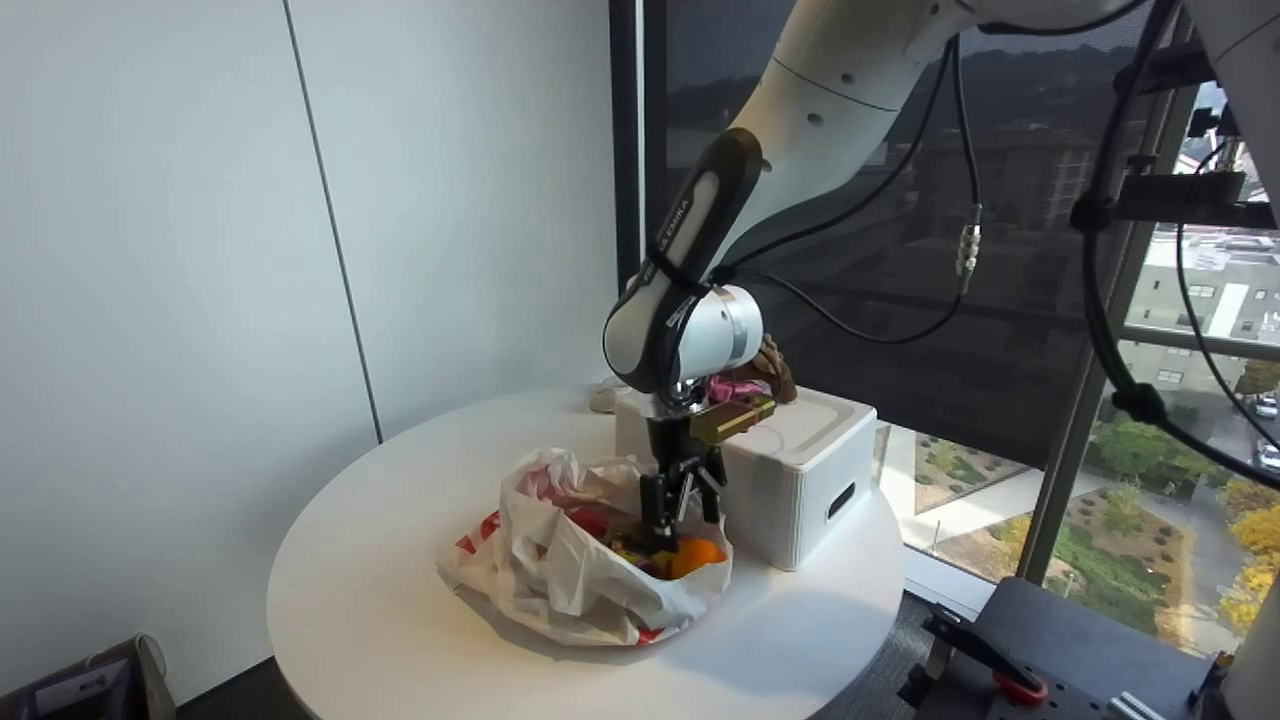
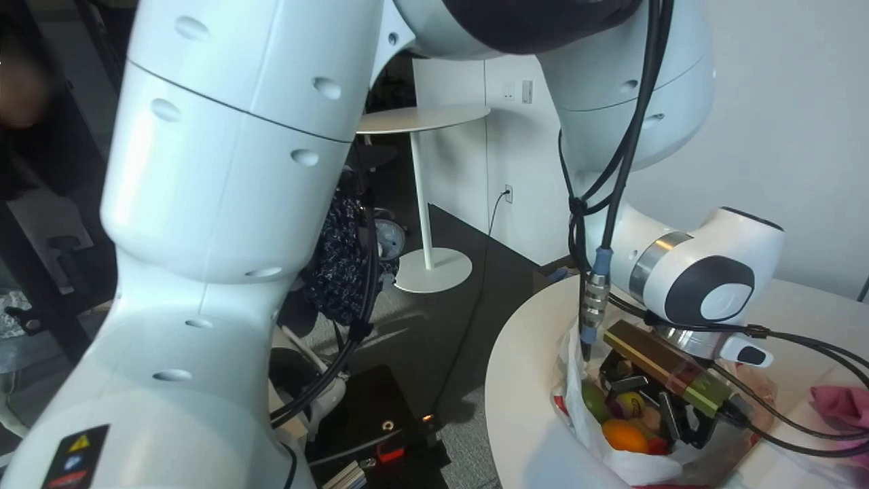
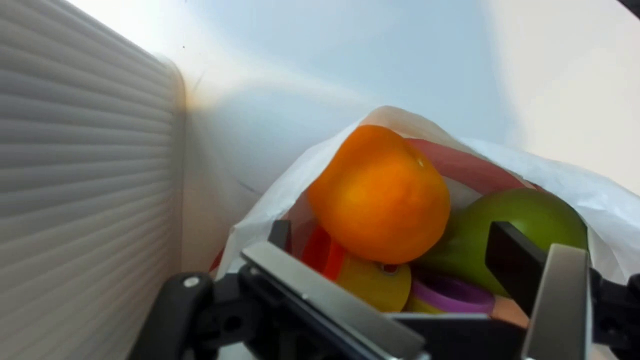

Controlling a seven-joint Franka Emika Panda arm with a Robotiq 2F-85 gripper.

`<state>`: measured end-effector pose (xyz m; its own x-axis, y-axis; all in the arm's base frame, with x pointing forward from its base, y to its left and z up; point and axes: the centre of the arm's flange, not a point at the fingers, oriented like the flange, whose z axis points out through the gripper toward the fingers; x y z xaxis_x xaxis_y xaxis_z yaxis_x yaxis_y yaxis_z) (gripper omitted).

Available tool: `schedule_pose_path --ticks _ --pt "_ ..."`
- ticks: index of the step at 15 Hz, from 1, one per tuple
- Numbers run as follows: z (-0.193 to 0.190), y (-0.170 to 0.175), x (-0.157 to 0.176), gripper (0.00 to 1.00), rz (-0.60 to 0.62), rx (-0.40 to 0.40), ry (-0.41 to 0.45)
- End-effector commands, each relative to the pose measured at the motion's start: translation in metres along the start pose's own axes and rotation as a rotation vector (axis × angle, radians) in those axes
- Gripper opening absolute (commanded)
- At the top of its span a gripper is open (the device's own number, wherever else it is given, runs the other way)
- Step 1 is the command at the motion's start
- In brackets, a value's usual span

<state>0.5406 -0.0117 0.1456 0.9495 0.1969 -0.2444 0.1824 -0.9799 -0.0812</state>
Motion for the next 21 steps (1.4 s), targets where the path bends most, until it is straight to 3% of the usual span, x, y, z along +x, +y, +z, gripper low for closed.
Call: schedule_pose_path --ticks 1,3,4,5,8,12,15,21 --pt "0.016 0.006 0.004 1.00 -0.008 0.003 -0.018" --pt "0.025 0.006 0.006 1.00 -0.014 0.002 -0.023" --pt "0.028 0.006 0.007 0.75 -0.020 -0.007 -0.016" --pt "0.029 0.006 0.008 0.74 -0.022 -0.010 -0.009" --pt "0.020 0.003 0.005 0.51 -0.019 -0.013 0.012" --pt "-0.025 -0.007 -0.012 0.51 0.005 0.043 0.055" --pt "-0.081 -0.013 -0.025 0.51 0.015 0.082 0.170" --pt "-0.183 0.054 -0.066 0.51 0.220 0.043 0.468"
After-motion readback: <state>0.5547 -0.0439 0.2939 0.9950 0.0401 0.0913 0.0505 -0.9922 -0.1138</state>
